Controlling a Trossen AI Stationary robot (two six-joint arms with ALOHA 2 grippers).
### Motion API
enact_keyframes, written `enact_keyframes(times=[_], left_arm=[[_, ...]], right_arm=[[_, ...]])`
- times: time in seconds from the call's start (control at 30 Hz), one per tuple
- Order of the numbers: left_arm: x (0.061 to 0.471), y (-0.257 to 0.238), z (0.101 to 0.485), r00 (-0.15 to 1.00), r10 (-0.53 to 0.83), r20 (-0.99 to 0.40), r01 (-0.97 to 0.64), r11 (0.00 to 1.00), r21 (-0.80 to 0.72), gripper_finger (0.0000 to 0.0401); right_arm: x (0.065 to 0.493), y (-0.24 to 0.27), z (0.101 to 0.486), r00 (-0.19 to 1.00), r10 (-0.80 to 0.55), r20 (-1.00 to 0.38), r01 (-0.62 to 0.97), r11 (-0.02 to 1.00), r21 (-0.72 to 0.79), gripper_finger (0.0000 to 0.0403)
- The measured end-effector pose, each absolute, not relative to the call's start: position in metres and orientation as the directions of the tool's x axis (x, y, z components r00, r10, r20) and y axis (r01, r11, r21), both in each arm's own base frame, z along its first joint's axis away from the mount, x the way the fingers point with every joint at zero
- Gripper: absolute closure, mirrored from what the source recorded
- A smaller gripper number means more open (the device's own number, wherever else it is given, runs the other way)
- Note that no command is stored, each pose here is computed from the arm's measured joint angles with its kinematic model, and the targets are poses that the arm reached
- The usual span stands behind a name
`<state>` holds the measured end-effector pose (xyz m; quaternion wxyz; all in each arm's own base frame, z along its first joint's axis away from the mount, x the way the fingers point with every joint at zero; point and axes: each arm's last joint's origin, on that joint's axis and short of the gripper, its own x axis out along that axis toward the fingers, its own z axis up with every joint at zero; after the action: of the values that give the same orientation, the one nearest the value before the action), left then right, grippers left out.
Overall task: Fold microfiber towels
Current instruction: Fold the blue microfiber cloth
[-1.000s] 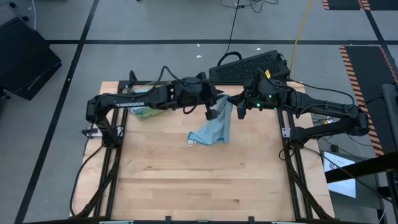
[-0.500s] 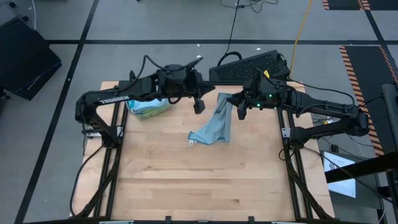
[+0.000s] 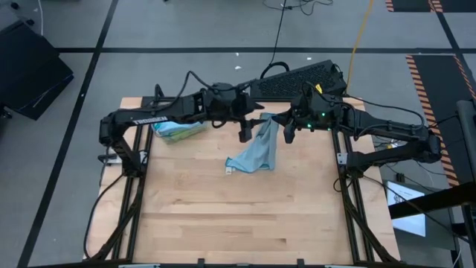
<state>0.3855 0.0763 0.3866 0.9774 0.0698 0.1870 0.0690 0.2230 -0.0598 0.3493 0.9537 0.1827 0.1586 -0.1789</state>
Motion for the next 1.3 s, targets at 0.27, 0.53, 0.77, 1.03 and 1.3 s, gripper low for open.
enact_keyframes(times=[0.27, 0.53, 0.77, 1.03, 1.3], left_arm=[[0.400, 0.084, 0.373, 0.911, 0.216, -0.352, -0.161, 0.971, 0.179, 0.0228], [0.398, 0.090, 0.371, 0.903, 0.232, -0.362, -0.185, 0.970, 0.159, 0.0388], [0.382, 0.087, 0.411, 0.932, 0.247, -0.267, -0.220, 0.967, 0.126, 0.0396], [0.343, 0.074, 0.480, 0.950, 0.096, -0.298, -0.067, 0.992, 0.107, 0.0397], [0.315, 0.060, 0.488, 0.867, 0.045, -0.496, -0.013, 0.998, 0.068, 0.0398]], right_arm=[[0.223, -0.060, 0.349, 0.888, -0.281, -0.366, 0.394, 0.874, 0.286, 0.0402], [0.223, -0.059, 0.349, 0.895, -0.255, -0.365, 0.368, 0.886, 0.283, 0.0402], [0.223, -0.058, 0.347, 0.890, -0.240, -0.388, 0.350, 0.905, 0.243, 0.0374], [0.224, -0.052, 0.325, 0.902, -0.022, -0.432, 0.147, 0.954, 0.260, 0.0284], [0.224, -0.047, 0.254, 0.909, 0.161, -0.384, 0.035, 0.890, 0.455, 0.0276]])
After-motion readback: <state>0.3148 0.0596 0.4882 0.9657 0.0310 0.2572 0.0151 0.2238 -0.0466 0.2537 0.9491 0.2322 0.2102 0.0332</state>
